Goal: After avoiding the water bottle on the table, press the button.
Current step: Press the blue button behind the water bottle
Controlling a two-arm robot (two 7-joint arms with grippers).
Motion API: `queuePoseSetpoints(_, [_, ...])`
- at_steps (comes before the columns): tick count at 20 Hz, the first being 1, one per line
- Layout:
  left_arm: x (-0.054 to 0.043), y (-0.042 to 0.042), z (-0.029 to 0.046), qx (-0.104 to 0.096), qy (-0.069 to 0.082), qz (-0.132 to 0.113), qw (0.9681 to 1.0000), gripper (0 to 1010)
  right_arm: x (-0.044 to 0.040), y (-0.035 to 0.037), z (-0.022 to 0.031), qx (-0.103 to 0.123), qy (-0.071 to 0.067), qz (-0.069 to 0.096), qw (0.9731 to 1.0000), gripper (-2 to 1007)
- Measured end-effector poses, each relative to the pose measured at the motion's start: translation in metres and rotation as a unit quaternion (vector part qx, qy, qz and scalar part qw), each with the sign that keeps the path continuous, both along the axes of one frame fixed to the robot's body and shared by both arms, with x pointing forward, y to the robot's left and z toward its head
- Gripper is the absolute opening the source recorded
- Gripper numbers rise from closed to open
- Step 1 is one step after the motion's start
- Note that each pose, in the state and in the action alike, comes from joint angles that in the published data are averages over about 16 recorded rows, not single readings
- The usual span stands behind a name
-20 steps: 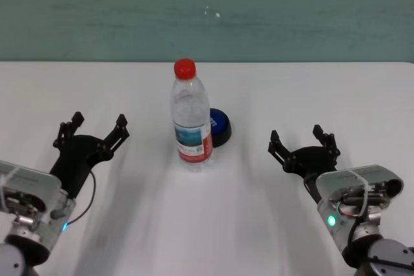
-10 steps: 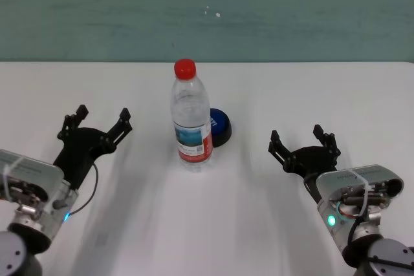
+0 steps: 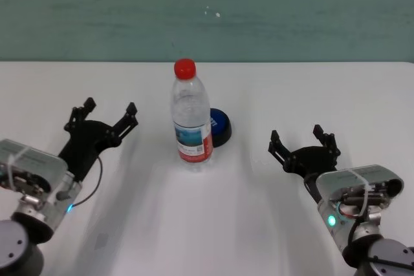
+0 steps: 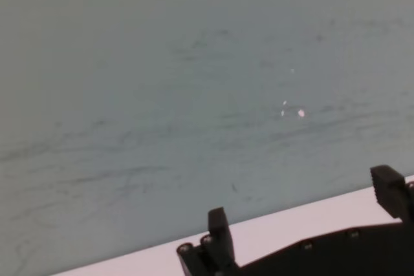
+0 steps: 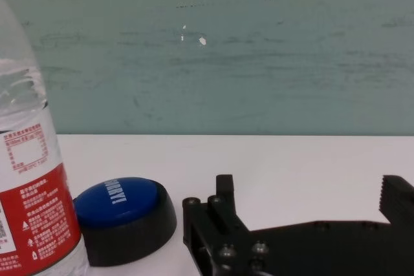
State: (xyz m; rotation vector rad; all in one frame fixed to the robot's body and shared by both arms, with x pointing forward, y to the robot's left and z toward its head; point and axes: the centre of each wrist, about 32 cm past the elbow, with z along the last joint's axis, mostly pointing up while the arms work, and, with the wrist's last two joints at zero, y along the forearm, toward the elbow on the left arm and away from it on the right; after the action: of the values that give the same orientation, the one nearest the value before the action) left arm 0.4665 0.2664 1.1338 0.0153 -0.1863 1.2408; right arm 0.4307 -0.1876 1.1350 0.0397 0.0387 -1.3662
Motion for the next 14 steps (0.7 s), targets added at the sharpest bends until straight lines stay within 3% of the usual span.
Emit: queuePoseSetpoints(14, [0.0186, -0.0074, 0.002, 0.011, -0.014, -0.005, 0.9998, 1010, 0.0, 0.0, 0.0, 0.0, 0.0, 0.0, 1.0, 1004])
